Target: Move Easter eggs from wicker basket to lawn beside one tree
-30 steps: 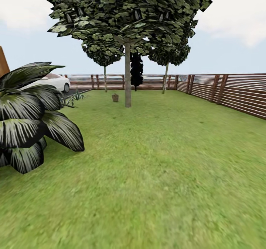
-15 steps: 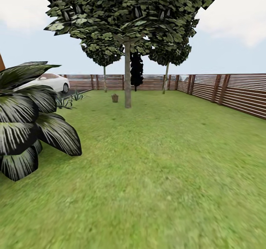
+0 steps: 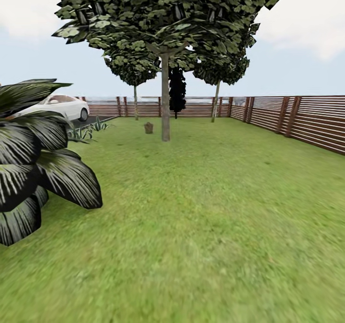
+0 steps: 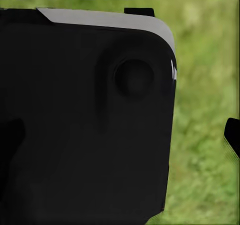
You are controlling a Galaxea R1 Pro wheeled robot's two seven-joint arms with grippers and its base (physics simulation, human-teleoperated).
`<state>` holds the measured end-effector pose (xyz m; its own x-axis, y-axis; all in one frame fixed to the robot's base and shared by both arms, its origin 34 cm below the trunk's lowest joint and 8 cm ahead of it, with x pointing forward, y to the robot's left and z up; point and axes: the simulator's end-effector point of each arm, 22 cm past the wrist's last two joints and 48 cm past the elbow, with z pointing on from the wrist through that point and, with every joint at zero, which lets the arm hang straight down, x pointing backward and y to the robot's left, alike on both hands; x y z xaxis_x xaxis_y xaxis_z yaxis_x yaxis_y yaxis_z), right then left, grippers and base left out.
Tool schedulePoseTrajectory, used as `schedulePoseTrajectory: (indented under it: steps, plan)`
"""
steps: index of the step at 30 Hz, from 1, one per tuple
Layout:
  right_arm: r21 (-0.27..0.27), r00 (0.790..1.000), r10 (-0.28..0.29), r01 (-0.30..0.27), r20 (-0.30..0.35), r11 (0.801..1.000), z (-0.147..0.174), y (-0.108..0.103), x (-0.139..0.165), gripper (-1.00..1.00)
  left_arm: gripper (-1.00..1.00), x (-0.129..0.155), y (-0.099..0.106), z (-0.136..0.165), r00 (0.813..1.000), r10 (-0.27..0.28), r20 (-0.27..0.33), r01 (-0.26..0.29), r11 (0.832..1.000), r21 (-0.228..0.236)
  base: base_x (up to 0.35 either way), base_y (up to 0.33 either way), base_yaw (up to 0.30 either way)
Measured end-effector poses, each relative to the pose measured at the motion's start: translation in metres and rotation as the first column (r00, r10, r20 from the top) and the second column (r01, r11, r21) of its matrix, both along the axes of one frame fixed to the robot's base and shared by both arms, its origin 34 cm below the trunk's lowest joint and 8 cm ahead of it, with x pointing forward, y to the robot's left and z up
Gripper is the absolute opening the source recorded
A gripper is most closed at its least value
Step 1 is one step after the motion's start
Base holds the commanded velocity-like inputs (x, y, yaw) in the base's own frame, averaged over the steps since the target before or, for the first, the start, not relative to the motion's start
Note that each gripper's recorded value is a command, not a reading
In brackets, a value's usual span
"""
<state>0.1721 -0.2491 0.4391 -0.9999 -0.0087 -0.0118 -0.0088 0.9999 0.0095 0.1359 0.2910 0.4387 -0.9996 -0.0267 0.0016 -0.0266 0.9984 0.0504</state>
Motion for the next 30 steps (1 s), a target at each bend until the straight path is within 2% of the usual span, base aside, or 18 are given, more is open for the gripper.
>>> schedulePoseTrajectory:
  steps: [30]
  plan:
    - [-0.001,1.0,0.0,0.0,0.0,1.0,0.0,-0.001,0.0001,1.0,1.0,0.0,0.0,0.0,1.0,0.001,0.0,-0.001,1.0,0.0,0.334,0.0,0.0]
